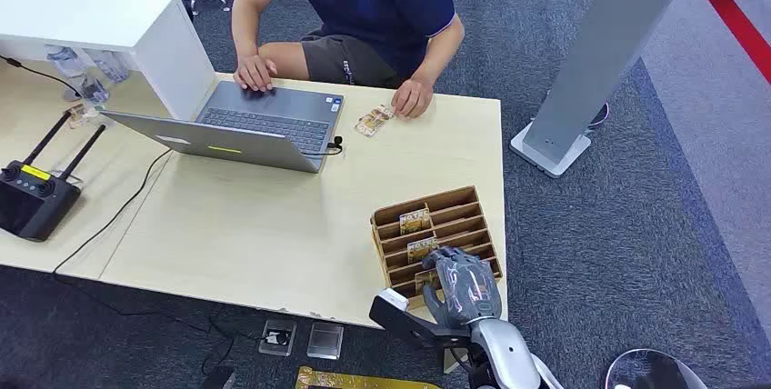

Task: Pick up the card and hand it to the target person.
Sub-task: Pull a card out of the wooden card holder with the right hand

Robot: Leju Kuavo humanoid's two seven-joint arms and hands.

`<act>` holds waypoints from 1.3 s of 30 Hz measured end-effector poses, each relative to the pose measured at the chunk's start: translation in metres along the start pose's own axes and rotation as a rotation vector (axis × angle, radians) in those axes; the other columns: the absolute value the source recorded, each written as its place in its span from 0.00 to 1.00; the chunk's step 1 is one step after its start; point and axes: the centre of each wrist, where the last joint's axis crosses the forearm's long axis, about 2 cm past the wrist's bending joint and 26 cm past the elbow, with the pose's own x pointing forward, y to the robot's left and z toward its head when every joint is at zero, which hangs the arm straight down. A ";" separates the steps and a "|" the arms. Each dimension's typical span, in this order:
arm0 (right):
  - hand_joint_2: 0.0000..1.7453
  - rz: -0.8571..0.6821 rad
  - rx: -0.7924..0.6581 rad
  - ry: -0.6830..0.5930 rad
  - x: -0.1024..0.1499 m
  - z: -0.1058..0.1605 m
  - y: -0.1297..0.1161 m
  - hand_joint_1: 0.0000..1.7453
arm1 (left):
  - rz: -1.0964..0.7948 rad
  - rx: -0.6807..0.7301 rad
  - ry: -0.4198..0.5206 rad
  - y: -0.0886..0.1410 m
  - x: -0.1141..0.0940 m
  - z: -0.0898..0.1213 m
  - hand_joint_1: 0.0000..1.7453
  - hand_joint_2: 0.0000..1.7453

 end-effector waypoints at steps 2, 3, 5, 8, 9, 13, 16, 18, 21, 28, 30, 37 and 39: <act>1.00 0.000 0.001 0.001 0.000 0.000 0.000 0.48 | -0.002 0.000 0.000 0.000 0.000 0.000 0.00 0.00; 1.00 0.000 0.002 0.002 0.000 0.001 0.001 0.49 | -0.003 0.000 0.000 0.000 0.000 0.000 0.00 0.00; 1.00 0.001 0.004 0.005 -0.001 0.001 0.001 0.51 | -0.006 0.000 -0.001 0.000 0.000 0.000 0.00 0.00; 1.00 0.001 0.007 0.011 -0.002 0.002 0.002 0.52 | -0.012 0.000 -0.001 0.000 0.000 0.000 0.00 0.00; 1.00 0.001 0.008 0.013 -0.003 0.002 0.002 0.52 | -0.013 0.000 -0.001 0.000 0.000 0.000 0.00 0.00; 1.00 0.000 0.008 0.026 -0.005 0.003 0.003 0.53 | -0.016 -0.001 -0.001 0.000 0.000 0.000 0.00 0.00; 1.00 -0.001 0.009 0.040 -0.007 0.003 0.003 0.57 | -0.017 -0.002 -0.002 0.000 0.000 0.000 0.00 0.00; 1.00 -0.002 0.009 0.047 -0.008 0.004 0.003 0.58 | -0.019 -0.002 -0.002 0.000 0.000 0.000 0.00 0.00; 1.00 -0.003 0.007 0.052 -0.009 0.004 0.003 0.60 | -0.023 -0.002 -0.002 0.000 0.000 0.000 0.00 0.00; 1.00 -0.004 0.007 0.062 -0.011 0.006 0.004 0.68 | -0.030 -0.005 -0.003 0.000 0.000 0.000 0.00 0.00; 1.00 -0.004 0.007 0.064 -0.012 0.006 0.004 0.73 | -0.031 -0.005 -0.003 0.000 0.000 0.000 0.00 0.00; 1.00 -0.003 0.001 0.071 -0.014 0.006 0.003 0.88 | -0.034 -0.005 -0.003 0.000 0.000 0.000 0.00 0.00; 1.00 -0.002 0.000 0.072 -0.014 0.006 0.003 0.93 | -0.034 -0.005 -0.003 0.000 0.000 0.000 0.00 0.00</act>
